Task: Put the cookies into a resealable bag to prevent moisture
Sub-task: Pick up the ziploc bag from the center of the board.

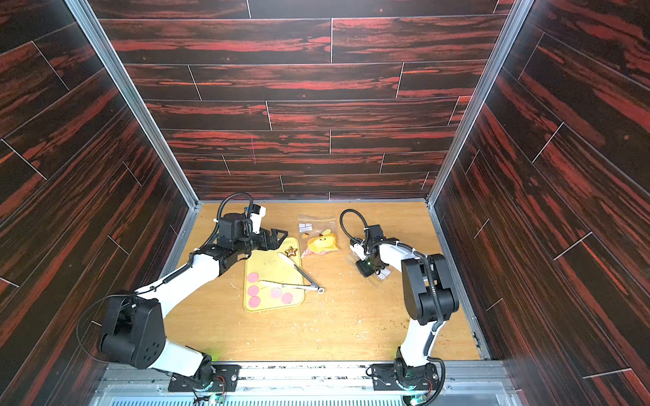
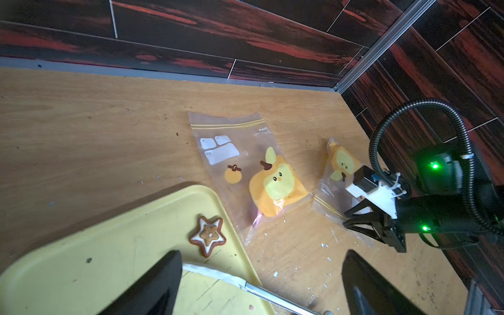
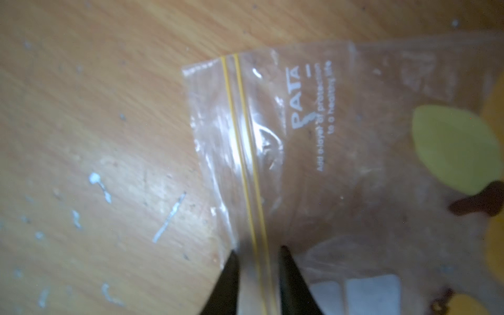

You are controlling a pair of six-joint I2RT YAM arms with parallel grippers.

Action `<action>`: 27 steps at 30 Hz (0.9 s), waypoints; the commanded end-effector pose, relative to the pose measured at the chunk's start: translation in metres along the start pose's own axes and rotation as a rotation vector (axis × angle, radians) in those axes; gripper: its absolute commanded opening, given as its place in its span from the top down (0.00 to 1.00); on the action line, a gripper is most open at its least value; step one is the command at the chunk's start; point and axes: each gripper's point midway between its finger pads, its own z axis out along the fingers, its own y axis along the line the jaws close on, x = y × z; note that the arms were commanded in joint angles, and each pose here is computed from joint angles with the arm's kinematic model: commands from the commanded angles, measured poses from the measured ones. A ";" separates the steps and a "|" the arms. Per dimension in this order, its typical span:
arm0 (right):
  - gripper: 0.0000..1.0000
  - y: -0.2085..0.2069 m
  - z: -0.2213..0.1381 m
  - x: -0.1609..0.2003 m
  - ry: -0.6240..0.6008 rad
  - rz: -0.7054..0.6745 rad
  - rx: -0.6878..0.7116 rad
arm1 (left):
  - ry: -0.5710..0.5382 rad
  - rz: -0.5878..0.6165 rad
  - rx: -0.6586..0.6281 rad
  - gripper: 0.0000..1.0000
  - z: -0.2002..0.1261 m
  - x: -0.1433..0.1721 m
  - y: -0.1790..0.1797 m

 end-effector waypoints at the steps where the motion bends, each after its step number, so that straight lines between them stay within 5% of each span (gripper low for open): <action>1: 0.87 0.008 0.020 0.037 0.123 0.023 -0.017 | -0.005 -0.010 0.023 0.06 -0.011 -0.003 -0.009; 5: 1.00 0.010 -0.005 0.008 0.001 0.046 -0.038 | 0.000 -0.020 0.031 0.07 -0.011 -0.002 -0.010; 9: 1.00 0.011 -0.020 -0.005 -0.039 0.066 -0.047 | 0.004 -0.027 0.038 0.08 -0.014 -0.004 -0.014; 15: 1.00 0.025 -0.085 -0.045 -0.289 0.120 -0.130 | 0.013 -0.067 0.065 0.10 -0.020 0.001 -0.027; 20: 1.00 0.065 -0.160 -0.082 -0.573 0.183 -0.352 | 0.003 -0.117 0.097 0.14 -0.023 0.004 -0.061; 27: 1.00 0.086 -0.209 -0.099 -0.795 0.336 -0.504 | -0.012 -0.204 0.266 0.27 -0.009 0.009 -0.134</action>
